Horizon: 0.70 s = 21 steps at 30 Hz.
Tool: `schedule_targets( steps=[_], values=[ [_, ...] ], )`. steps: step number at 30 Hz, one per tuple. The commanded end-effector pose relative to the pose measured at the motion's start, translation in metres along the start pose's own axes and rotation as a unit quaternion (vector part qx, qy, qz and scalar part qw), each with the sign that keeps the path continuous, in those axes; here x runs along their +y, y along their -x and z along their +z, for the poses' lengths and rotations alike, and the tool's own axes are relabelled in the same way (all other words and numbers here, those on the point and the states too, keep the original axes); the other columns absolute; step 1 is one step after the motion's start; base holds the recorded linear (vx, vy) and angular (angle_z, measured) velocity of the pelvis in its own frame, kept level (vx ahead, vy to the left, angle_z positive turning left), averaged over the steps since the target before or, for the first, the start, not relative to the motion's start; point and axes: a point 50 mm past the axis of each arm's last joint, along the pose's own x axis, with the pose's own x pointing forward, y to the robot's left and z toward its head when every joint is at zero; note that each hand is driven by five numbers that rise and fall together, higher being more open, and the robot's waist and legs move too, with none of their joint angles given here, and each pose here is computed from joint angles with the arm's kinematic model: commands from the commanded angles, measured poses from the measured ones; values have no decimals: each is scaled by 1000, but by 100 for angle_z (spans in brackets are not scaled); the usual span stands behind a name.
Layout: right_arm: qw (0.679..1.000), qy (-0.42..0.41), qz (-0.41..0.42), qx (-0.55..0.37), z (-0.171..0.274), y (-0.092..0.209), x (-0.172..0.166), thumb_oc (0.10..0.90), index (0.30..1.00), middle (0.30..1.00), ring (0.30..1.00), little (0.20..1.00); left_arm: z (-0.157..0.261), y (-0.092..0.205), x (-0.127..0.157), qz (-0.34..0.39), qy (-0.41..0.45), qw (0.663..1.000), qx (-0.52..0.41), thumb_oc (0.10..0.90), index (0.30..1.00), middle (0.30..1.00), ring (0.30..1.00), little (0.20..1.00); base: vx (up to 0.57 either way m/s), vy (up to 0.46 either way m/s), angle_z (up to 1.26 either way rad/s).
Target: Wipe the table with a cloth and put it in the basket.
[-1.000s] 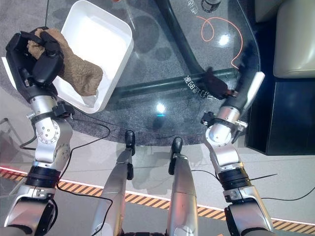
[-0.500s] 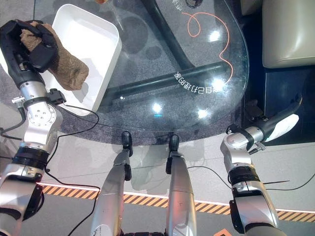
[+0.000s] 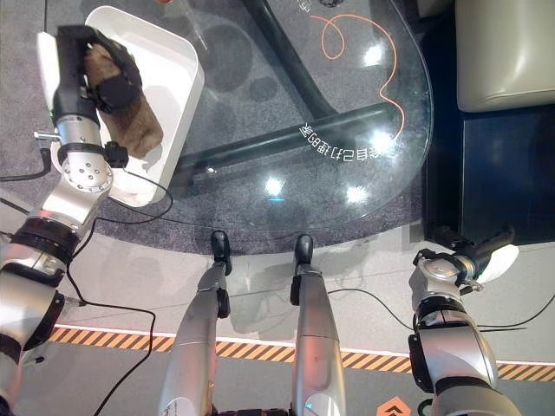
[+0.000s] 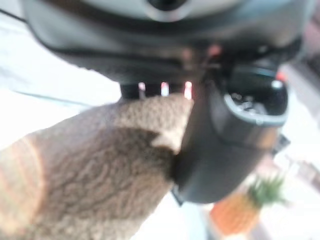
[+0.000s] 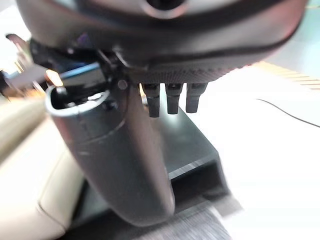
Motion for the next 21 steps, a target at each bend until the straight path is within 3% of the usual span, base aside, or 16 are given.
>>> schedule_targets(
  steps=[1,8,21],
  values=[
    [999,35,-4,38,-17,-11,-27,800,900,900,900,900,45,-40,61,96,-6,993,-63,100,300,300,300,200,0,0,0],
    [988,81,75,107,-45,-2,-16,800,900,900,900,900,26,-42,52,49,-77,996,-1,100,300,300,300,200,0,0,0],
    [985,102,111,88,-43,6,3,800,900,900,900,900,10,-40,44,3,-189,982,28,100,300,300,300,200,0,0,0]
  ],
)
